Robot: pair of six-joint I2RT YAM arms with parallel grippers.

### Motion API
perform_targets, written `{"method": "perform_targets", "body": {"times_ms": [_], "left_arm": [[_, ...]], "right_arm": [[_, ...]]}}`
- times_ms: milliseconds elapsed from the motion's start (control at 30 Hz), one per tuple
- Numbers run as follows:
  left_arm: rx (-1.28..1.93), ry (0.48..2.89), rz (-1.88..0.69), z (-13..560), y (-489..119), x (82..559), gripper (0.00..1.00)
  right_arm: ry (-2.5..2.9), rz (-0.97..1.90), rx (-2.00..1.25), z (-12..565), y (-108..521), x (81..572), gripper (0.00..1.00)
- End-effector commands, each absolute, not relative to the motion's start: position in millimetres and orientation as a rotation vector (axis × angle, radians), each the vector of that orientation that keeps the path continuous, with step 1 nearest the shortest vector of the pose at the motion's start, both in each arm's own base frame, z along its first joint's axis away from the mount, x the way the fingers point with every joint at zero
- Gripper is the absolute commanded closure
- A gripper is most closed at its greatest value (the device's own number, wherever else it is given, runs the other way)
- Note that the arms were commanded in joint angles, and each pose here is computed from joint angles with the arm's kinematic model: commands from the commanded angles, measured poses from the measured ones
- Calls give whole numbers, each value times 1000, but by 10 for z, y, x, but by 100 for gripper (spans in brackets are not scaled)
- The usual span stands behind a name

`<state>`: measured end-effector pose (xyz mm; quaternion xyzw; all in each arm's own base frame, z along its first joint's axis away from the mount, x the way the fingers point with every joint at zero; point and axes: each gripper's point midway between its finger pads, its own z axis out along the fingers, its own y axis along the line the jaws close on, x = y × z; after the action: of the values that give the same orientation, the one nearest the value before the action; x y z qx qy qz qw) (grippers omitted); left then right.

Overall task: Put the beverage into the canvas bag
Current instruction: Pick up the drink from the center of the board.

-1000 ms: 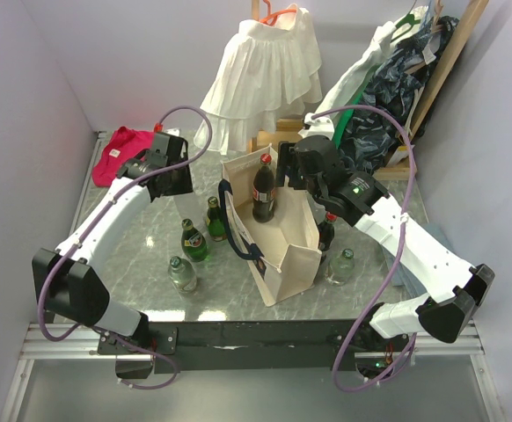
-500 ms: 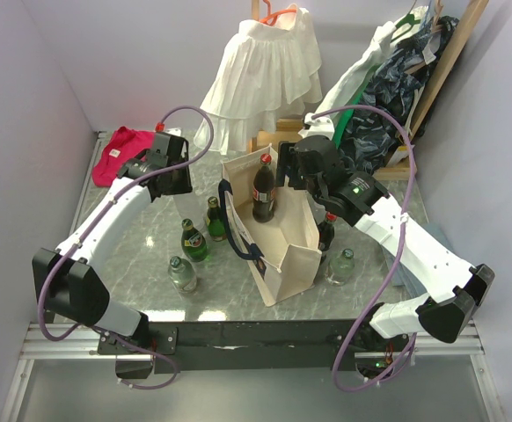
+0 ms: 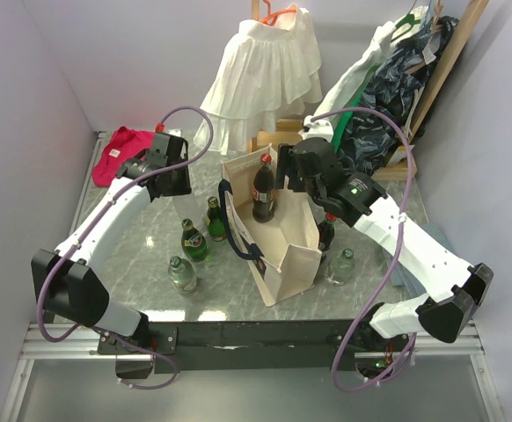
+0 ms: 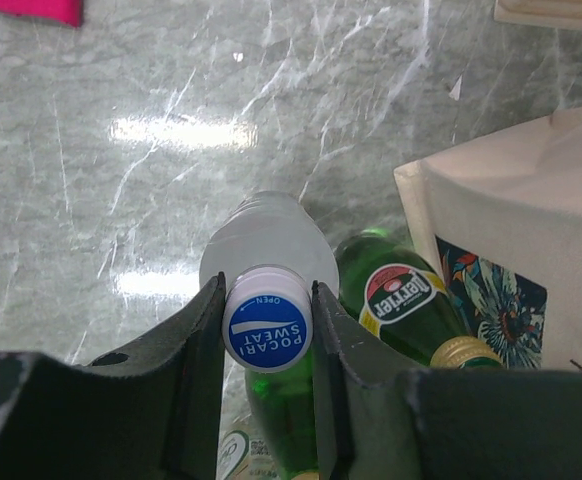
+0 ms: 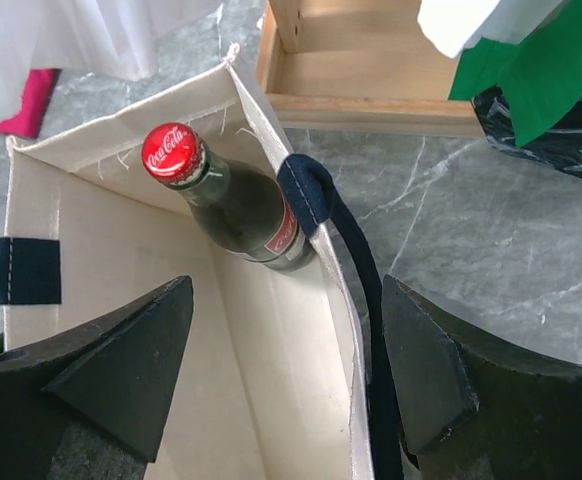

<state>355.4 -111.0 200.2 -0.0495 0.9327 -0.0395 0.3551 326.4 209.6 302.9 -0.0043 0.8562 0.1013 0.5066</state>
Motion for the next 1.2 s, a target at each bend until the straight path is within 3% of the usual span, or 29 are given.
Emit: {"method": "perform_targets", "body": {"times_ms": [0, 300, 700, 900, 1167], "left_arm": [[-119, 2256, -162, 2571, -1129, 3642, 99], [-113, 2212, -179, 2794, -1120, 3619, 99], [-114, 2104, -235, 3323, -1143, 3620, 99], [-111, 2037, -253, 3665, -1132, 3610, 99], [-116, 2010, -290, 3807, -1149, 3554, 99]], "right_arm": [[2053, 252, -7, 3067, 2090, 3250, 18], [2061, 244, -24, 2974, 2067, 3218, 18], [2101, 181, -39, 2825, 1885, 3072, 28], [2137, 189, -44, 2708, 1864, 2989, 52], [2192, 191, -81, 2532, 1883, 2918, 70]]}}
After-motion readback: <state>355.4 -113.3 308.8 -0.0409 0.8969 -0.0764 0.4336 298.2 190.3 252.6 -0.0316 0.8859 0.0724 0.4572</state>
